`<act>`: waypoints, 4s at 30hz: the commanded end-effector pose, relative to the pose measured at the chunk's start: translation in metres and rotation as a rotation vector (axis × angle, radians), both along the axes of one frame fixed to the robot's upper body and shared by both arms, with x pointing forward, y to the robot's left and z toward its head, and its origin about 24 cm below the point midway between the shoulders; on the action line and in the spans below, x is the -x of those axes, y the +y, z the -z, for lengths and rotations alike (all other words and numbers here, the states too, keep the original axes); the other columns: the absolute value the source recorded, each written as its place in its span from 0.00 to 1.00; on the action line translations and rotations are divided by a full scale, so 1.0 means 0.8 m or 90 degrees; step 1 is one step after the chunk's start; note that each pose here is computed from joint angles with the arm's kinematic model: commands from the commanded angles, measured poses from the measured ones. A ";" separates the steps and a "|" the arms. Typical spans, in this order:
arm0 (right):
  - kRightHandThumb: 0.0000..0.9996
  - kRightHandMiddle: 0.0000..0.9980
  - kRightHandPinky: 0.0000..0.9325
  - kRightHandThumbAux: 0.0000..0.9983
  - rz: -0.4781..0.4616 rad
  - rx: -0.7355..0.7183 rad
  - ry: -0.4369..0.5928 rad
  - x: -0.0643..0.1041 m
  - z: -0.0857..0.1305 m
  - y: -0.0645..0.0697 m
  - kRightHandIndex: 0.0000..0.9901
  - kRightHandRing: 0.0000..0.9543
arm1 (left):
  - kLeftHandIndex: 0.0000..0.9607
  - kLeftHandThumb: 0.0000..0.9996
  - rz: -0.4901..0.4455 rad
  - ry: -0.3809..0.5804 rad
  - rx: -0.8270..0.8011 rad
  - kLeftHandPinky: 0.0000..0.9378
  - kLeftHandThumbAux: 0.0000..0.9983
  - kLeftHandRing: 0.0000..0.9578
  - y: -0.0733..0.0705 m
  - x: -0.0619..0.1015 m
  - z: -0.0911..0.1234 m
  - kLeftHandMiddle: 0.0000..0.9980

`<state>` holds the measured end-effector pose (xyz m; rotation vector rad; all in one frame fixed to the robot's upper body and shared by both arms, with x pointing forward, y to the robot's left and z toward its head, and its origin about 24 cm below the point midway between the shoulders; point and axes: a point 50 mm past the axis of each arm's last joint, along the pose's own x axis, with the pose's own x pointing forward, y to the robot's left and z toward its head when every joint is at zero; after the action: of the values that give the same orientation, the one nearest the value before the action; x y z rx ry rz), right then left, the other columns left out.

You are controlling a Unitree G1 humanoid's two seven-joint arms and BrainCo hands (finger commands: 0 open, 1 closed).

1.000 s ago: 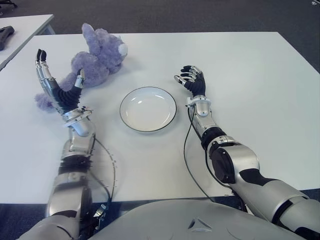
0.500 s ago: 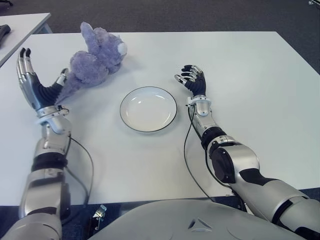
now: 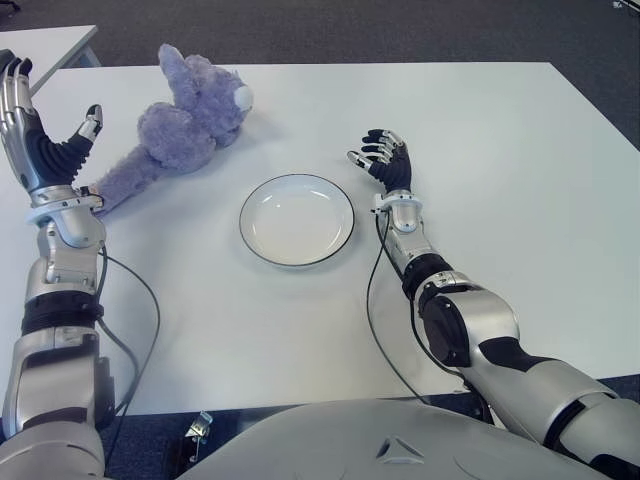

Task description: Put the doll into the plate.

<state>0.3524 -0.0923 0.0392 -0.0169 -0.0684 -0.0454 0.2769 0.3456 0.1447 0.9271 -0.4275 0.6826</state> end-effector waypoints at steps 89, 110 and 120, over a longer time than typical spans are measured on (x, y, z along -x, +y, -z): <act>0.11 0.37 0.36 0.87 0.006 0.022 0.257 0.085 0.120 0.002 0.32 0.38 | 0.00 0.11 0.228 0.567 -0.186 0.09 0.43 0.08 -0.045 -0.103 0.005 0.07; 0.10 0.37 0.35 0.86 0.007 0.035 0.268 0.085 0.121 0.003 0.33 0.38 | 0.00 0.11 0.288 0.578 -0.156 0.06 0.46 0.06 -0.080 -0.115 0.022 0.05; 0.11 0.36 0.35 0.85 0.014 0.030 0.267 0.085 0.121 0.001 0.33 0.37 | 0.00 0.11 0.293 0.591 -0.134 0.08 0.45 0.08 -0.083 -0.112 0.043 0.07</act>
<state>0.3526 -0.0893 0.0398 -0.0456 -0.0674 -0.0516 0.3684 0.2875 0.1324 1.2107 0.0778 -0.1909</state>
